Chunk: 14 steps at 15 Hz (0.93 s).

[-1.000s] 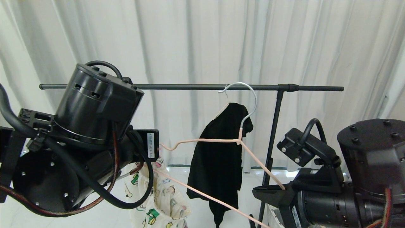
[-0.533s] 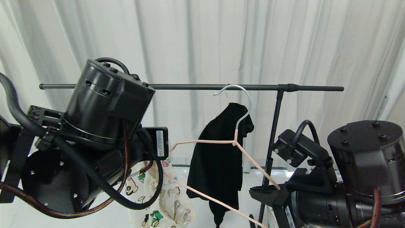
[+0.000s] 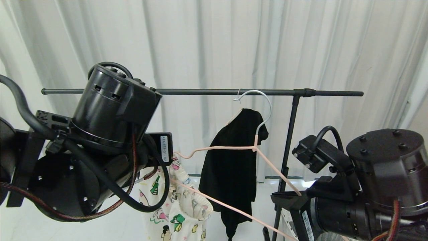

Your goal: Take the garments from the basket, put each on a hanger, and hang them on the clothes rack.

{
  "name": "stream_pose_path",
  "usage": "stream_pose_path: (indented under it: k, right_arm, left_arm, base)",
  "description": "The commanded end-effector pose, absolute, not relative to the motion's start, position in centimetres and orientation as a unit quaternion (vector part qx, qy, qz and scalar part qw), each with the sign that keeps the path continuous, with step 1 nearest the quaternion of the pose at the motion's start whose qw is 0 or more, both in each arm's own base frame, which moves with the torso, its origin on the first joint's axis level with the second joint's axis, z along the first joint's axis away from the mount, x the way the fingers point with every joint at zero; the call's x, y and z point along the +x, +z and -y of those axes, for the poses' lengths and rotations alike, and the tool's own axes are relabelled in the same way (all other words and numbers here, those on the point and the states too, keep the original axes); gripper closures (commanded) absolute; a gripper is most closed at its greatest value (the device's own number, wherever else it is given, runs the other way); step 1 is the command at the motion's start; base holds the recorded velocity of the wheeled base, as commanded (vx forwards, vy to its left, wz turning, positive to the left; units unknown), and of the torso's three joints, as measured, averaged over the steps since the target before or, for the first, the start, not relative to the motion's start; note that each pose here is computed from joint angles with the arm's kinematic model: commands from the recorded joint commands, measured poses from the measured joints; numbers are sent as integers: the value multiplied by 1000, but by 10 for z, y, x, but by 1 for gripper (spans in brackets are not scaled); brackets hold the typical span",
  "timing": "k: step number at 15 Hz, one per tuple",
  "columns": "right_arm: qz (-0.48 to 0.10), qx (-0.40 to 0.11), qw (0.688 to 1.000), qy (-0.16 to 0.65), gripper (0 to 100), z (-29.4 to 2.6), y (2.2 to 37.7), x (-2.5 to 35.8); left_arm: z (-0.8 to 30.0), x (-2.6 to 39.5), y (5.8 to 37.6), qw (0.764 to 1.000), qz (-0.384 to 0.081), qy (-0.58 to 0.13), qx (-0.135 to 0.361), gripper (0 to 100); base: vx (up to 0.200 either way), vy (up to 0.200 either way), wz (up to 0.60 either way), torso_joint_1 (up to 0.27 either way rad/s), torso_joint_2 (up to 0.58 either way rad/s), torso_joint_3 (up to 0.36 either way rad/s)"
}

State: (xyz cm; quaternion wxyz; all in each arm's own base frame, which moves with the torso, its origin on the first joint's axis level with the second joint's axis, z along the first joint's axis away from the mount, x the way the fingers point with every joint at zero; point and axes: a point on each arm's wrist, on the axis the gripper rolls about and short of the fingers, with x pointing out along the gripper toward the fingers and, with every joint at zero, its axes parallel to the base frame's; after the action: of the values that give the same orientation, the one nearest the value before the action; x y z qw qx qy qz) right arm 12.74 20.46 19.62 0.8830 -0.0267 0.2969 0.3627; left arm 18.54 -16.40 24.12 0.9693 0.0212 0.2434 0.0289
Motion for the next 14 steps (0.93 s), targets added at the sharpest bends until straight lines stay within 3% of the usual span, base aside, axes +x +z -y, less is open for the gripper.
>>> stream_pose_path:
  k: [1,7,14]
  right_arm:
    - [-296,-25,885,358,100,-203,197,129]
    - [-298,-24,887,351,100,-204,194,134]
    - [-288,-26,881,374,100,-223,189,133]
  left_arm:
    - [164,185,241,969,-244,29,22,100]
    - [165,181,233,966,-253,26,34,100]
    - [189,160,236,968,-249,-37,24,100]
  base:
    - [0,0,0,0,0,0]
    - [0,0,0,0,0,0]
    - [0,0,0,0,0,0]
